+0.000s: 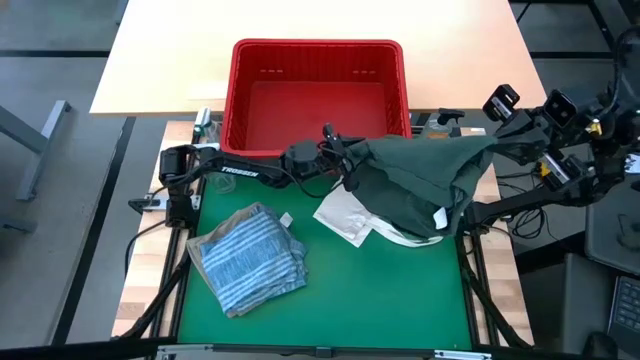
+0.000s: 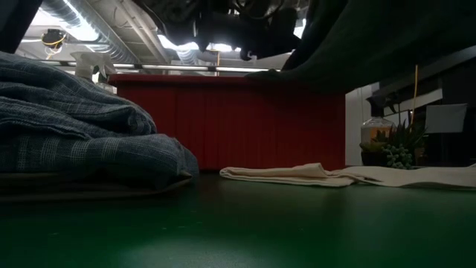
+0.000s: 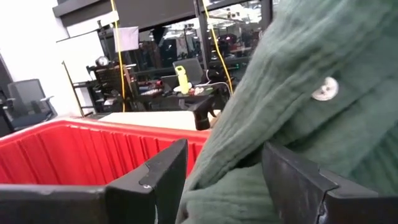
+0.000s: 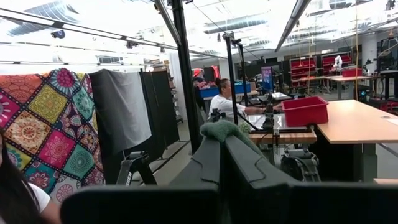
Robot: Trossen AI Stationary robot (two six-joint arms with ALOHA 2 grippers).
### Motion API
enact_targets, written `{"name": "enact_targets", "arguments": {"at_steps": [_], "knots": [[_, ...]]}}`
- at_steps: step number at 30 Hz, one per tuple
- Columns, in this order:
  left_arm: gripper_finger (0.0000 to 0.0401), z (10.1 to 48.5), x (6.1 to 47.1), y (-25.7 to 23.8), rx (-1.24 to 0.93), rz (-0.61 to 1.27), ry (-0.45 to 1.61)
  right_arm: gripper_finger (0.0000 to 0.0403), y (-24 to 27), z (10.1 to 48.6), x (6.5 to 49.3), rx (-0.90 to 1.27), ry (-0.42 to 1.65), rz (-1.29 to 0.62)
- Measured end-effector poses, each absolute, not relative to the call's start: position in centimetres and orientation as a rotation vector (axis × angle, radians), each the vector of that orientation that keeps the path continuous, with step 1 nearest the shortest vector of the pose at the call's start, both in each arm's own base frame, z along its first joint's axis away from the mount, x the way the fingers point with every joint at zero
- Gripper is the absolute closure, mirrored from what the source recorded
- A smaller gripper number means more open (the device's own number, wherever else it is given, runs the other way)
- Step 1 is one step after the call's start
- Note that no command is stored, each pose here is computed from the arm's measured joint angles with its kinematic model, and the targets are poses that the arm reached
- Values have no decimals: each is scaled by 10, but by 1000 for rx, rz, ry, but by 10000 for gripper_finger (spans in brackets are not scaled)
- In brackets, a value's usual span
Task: Fold Laundry from Bin
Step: Remove the green polo shirt from the red bin
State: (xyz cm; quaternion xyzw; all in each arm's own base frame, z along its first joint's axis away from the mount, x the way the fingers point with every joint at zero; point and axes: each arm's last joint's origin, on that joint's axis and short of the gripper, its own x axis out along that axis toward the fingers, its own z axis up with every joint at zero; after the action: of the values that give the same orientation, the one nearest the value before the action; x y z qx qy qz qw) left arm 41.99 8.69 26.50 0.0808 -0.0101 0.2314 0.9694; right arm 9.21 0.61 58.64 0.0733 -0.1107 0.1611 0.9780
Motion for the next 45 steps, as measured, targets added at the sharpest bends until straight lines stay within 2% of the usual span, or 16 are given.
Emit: {"name": "enact_targets", "arguments": {"at_steps": [6, 10, 19, 27, 33, 41, 45], "knots": [[202, 263, 420, 95, 161, 486, -27, 401, 6, 585, 98, 150, -211, 323], [220, 263, 419, 99, 161, 496, -26, 401, 6, 585, 102, 151, -203, 323], [290, 263, 417, 109, 162, 457, -30, 401, 6, 585, 102, 120, -208, 320], [394, 271, 416, 108, 133, 461, -119, 401, 7, 587, 100, 109, -231, 353], [399, 305, 404, 94, 169, 445, -223, 401, 10, 591, 96, 89, -268, 478], [400, 364, 372, 63, 275, 431, -334, 401, 11, 593, 93, 80, -288, 500], [401, 389, 353, 42, 314, 454, -353, 401, 12, 598, 91, 71, -328, 576]]}}
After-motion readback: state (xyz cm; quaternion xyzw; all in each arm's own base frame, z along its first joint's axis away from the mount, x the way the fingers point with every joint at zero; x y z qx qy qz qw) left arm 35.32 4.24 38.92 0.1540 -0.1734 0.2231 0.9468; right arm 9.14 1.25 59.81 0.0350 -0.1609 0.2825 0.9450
